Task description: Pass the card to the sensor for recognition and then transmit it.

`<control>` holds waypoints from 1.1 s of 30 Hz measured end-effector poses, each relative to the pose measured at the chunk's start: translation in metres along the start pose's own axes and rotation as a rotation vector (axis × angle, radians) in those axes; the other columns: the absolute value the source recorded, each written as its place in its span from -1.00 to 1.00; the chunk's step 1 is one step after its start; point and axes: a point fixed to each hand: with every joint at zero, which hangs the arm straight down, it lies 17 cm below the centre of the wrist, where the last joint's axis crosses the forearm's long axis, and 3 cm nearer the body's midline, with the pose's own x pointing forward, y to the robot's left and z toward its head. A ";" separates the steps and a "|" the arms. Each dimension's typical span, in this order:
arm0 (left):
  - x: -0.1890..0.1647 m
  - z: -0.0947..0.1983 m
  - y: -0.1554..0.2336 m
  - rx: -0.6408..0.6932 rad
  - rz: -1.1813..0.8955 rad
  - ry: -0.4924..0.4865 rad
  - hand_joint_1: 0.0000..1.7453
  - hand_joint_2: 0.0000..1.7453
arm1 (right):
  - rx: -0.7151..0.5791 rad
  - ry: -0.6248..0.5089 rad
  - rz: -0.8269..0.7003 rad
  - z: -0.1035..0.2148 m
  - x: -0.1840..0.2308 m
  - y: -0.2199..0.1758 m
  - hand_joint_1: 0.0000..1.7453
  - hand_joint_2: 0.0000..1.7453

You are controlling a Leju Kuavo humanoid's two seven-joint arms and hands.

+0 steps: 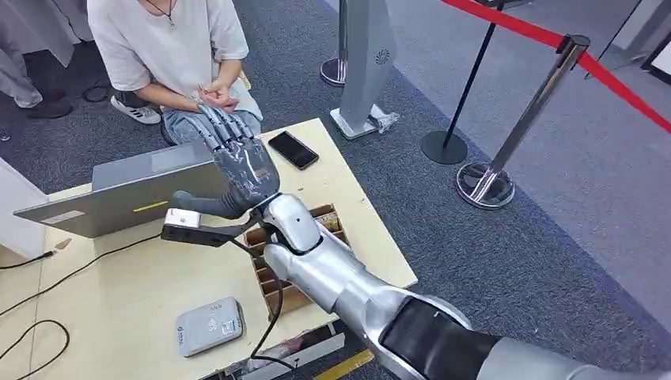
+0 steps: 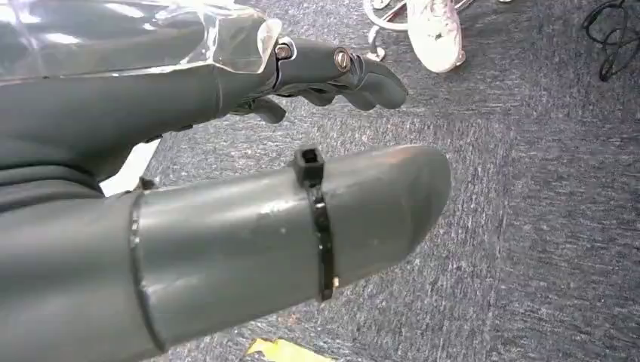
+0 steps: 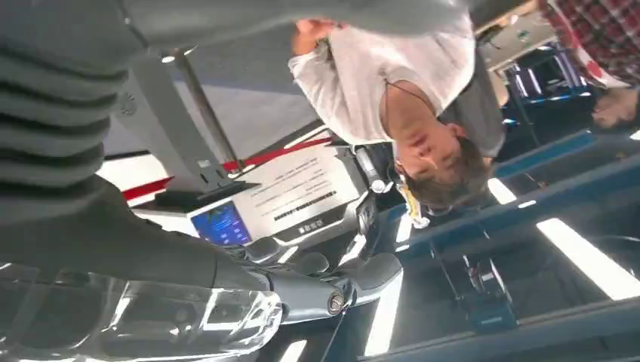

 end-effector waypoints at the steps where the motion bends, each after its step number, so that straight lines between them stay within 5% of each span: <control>1: 0.000 0.000 0.000 0.000 0.000 0.001 -1.00 -1.00 | -0.008 -0.004 -0.006 0.002 0.001 -0.003 -1.00 -1.00; 14: 0.001 0.000 0.000 -0.002 0.005 -0.011 -1.00 -1.00 | -0.012 -0.040 -0.027 0.051 0.002 -0.020 -1.00 -1.00; 15: 0.001 0.000 0.000 -0.002 0.005 -0.011 -1.00 -1.00 | -0.010 -0.042 -0.026 0.056 0.002 -0.020 -1.00 1.00; 33: -0.001 0.000 -0.001 -0.010 0.004 -0.004 -1.00 -1.00 | 0.141 0.038 0.009 0.135 -0.012 0.022 -1.00 1.00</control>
